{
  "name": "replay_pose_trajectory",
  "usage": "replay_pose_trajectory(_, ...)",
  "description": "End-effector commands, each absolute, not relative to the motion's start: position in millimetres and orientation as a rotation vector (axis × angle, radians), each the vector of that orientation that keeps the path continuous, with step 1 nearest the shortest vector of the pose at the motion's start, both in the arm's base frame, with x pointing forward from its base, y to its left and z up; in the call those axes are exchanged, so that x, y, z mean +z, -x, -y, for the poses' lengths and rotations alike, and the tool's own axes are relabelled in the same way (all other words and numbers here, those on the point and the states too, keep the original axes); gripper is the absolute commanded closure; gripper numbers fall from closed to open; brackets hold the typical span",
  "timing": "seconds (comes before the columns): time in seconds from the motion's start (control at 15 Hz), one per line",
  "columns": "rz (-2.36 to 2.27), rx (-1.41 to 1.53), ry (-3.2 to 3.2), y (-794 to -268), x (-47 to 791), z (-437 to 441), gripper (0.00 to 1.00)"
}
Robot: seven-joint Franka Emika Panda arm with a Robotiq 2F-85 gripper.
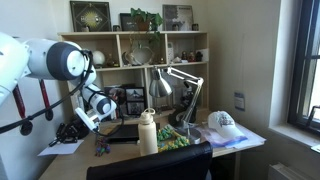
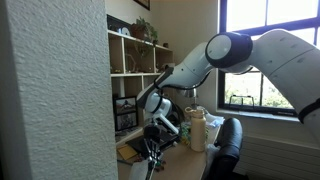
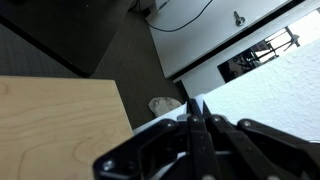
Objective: Pick up the white paper
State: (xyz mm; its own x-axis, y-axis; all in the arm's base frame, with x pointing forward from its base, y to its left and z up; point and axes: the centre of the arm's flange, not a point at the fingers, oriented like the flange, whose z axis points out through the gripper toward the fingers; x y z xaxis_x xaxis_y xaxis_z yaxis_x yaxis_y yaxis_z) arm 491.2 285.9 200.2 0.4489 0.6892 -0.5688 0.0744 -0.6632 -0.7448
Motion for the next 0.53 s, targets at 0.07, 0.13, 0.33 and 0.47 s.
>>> replay_pose_trajectory(0.07, 0.633, 1.207, 2.172, -483, 221, -294, 0.75)
replay_pose_trajectory(0.13, 0.649, 1.216, 2.182, -480, 223, -299, 0.75)
replay_pose_trajectory(0.33, 0.693, 1.229, 2.222, -473, 230, -310, 0.75)
replay_pose_trajectory(0.47, 0.713, 1.233, 2.252, -468, 233, -317, 0.75)
